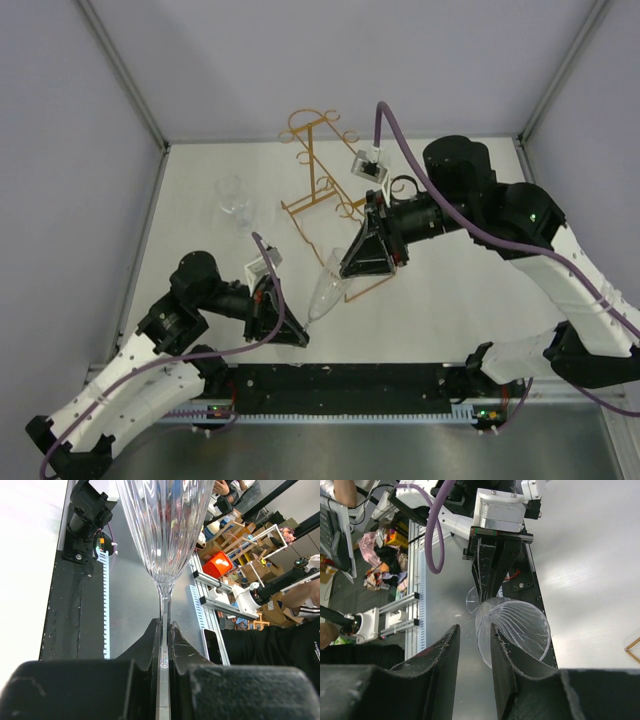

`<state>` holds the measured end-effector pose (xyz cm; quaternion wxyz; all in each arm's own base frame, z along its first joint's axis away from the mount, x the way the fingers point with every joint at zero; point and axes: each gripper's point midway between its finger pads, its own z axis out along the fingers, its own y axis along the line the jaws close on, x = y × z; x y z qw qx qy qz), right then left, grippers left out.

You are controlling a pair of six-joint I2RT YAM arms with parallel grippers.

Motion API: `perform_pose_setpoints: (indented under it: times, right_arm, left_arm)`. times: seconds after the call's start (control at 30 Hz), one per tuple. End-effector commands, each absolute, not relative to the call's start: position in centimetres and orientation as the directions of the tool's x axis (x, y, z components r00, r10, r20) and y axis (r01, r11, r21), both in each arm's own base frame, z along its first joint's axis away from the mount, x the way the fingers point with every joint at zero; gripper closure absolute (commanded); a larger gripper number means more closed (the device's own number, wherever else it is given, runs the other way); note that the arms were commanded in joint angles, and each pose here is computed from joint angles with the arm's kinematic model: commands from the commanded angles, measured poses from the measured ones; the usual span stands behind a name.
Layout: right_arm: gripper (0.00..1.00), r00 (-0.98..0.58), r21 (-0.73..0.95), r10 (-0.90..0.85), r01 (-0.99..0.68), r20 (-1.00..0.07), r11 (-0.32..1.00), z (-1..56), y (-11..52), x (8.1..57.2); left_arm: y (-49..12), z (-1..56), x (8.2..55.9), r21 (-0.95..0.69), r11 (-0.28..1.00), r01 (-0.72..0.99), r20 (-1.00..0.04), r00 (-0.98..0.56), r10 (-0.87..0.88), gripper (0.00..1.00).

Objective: Take the wine glass off the wine glass rack

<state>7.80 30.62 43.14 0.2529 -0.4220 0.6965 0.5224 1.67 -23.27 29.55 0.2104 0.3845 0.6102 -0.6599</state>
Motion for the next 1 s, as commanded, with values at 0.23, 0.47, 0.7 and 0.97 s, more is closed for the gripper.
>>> perform_pose_setpoints:
  times: [0.23,0.47,0.7,0.97]
  right_arm:
    - [1.00,-0.481,0.492,-0.303,-0.869,-0.823,0.045,43.9,30.5,7.4]
    - [1.00,-0.478,0.492,-0.314,-0.870,-0.821,0.036,43.5,30.4,7.2]
    - [1.00,-0.466,0.479,-0.313,-0.877,-0.828,0.039,43.1,29.3,6.6]
    - [1.00,-0.487,0.421,-0.347,-0.872,-0.802,0.252,39.0,25.7,7.6]
  left_arm:
    - [-23.3,31.5,1.6,-0.577,-0.209,0.790,-0.817,-0.553,0.166,1.00]
    - [-23.4,31.2,1.7,-0.566,-0.208,0.798,-0.824,-0.541,0.167,0.71]
    - [-23.7,31.3,2.5,-0.557,-0.184,0.810,-0.830,-0.536,0.153,0.37]
    - [-24.5,30.3,5.0,-0.568,-0.047,0.822,-0.818,-0.556,0.149,0.36]
